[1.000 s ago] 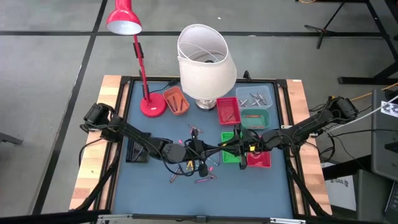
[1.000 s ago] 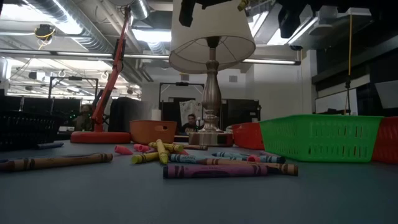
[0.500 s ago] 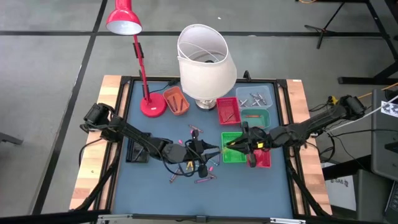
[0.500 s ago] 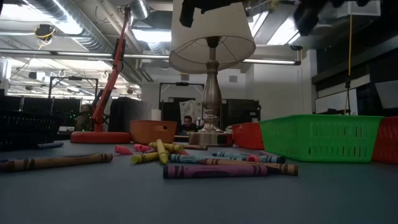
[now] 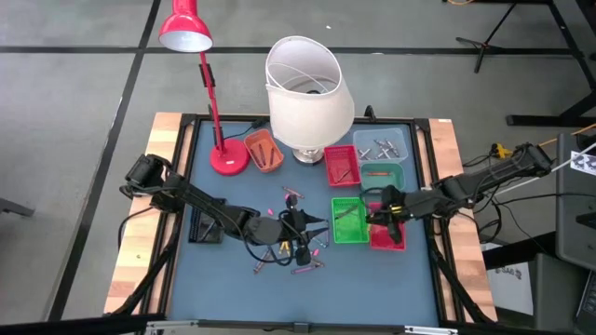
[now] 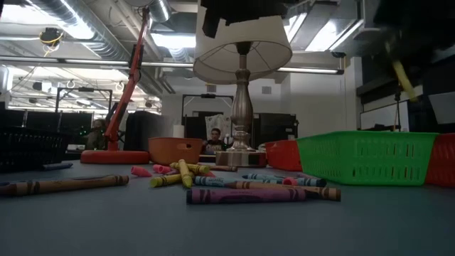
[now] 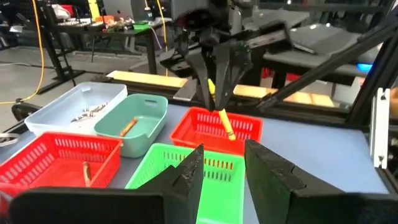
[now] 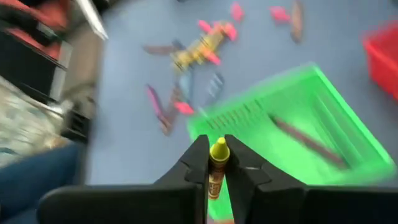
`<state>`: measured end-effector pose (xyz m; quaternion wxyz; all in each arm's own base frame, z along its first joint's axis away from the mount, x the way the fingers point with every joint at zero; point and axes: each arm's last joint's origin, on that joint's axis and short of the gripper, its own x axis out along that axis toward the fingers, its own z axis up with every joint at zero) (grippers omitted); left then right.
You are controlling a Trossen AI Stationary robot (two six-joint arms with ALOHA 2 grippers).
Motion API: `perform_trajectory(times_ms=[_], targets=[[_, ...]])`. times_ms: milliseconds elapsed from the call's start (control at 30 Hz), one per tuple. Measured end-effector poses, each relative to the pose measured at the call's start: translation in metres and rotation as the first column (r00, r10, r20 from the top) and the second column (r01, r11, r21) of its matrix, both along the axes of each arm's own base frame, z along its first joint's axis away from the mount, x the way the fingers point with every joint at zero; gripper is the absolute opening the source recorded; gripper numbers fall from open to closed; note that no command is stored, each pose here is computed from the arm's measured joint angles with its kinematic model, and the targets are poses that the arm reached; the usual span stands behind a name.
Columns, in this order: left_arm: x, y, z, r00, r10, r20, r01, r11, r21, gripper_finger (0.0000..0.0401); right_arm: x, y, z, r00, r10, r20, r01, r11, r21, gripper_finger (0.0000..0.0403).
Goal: Sort crayons
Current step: Put the yellow crayon into the bottom dark orange bin
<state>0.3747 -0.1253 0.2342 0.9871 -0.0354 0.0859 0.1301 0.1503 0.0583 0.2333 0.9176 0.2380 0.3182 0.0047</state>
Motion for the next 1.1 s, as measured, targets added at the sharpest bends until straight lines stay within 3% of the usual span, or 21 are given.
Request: perform_trajectory(times_ms=[200, 333, 633, 1100], targets=[[-0.001, 0.000, -0.003, 1.000, 0.002, -0.029, -0.001, 1.000, 0.012, 0.0100, -0.012, -0.005, -0.018, 0.967, -0.088, -0.240, 0.089, 0.996, -0.007, 0.0027], [0.001, 0.006, -0.003, 0.999, 0.020, -0.030, -0.020, 1.000, 0.014, 0.0100, -0.015, -0.006, -0.023, 0.945, -0.122, -0.305, 0.123, 0.992, -0.014, 0.0026], [0.009, 0.038, -0.009, 0.992, 0.084, -0.094, -0.081, 0.996, 0.030, 0.0100, -0.015, -0.006, -0.025, 0.941, -0.124, -0.316, 0.123, 0.992, -0.022, 0.0053], [0.013, 0.106, -0.027, 0.951, 0.056, -0.304, -0.062, 0.998, -0.010, 0.0100, -0.015, -0.006, -0.025, 0.941, -0.124, -0.316, 0.123, 0.992, -0.022, 0.0056]])
